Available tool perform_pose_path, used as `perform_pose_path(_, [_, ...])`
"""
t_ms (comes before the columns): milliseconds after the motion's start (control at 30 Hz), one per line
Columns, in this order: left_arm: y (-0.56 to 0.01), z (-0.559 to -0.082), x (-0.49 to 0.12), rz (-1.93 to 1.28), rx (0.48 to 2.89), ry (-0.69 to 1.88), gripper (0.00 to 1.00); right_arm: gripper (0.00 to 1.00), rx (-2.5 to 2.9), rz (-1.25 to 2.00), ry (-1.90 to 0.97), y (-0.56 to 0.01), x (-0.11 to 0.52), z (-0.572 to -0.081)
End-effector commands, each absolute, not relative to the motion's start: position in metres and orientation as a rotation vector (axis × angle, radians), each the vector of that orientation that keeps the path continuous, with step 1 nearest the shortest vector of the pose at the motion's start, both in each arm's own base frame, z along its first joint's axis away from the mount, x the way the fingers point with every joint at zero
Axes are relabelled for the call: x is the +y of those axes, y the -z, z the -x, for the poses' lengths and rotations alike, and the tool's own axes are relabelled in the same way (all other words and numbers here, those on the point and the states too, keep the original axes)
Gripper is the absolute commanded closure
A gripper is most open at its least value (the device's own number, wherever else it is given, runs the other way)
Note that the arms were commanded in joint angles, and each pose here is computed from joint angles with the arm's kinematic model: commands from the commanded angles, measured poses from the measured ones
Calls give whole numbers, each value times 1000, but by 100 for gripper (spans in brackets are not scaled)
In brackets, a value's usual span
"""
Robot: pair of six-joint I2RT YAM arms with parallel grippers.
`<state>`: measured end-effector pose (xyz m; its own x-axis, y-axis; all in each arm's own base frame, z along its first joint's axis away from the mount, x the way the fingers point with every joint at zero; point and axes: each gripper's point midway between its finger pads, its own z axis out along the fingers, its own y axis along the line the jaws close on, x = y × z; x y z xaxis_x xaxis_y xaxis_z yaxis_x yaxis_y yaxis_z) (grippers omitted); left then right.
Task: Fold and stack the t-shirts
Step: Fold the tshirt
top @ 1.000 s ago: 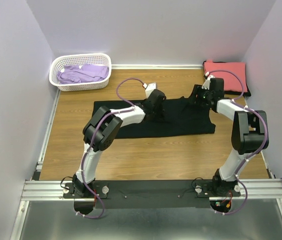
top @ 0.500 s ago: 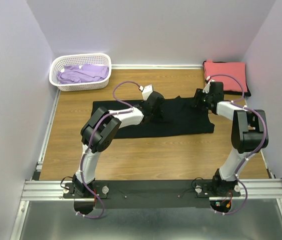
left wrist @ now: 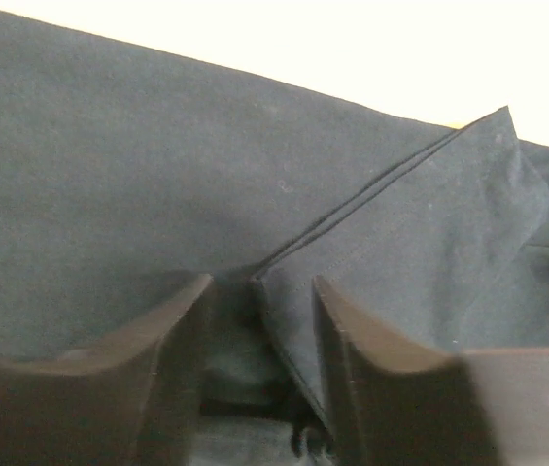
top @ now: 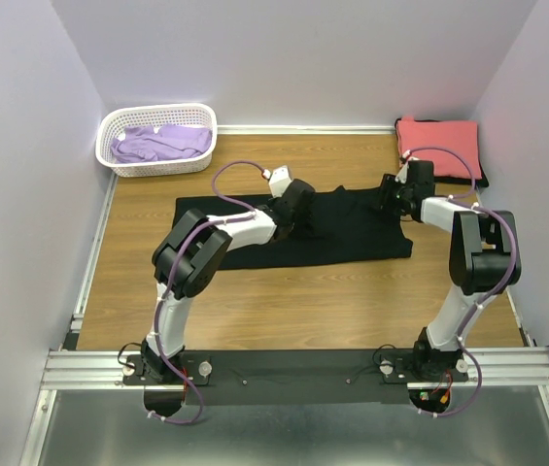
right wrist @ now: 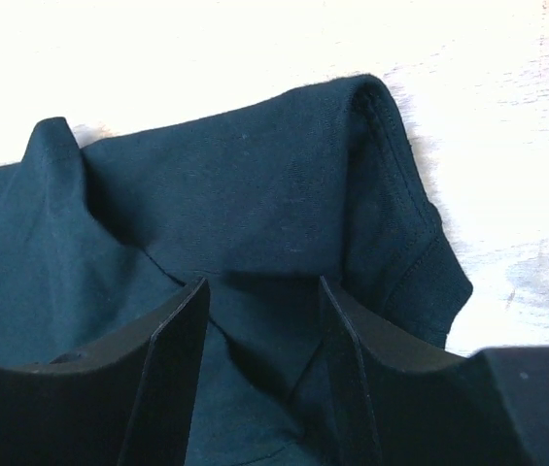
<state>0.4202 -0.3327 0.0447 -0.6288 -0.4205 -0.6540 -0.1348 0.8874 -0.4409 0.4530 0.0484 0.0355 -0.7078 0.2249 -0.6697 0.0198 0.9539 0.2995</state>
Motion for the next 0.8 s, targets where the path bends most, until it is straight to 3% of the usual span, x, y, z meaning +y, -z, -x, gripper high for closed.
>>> perform_pose_path(0, [-71,-429,-318,437,2153,402,27,43,2301,-201,-361,-53,47,-453])
perform_pose_path(100, [-95,-428,-303,453,2113,369,20,42,2268,-236,-385,-74,49,-449])
perform_pose_path(233, [-129,-423,-272,475,2050,309,20,42,2257,-314,-488,-86,60,-431])
perform_pose_path(300, [-136,-414,-228,522,2048,211,25,42,2269,-336,-647,-91,84,-405])
perform_pose_path(633, [-45,-382,-92,765,2244,41,28,46,2339,-421,-679,-64,88,-369])
perform_pose_path(767, [-28,-376,-75,827,2292,46,29,49,2389,-482,-626,-41,80,-364])
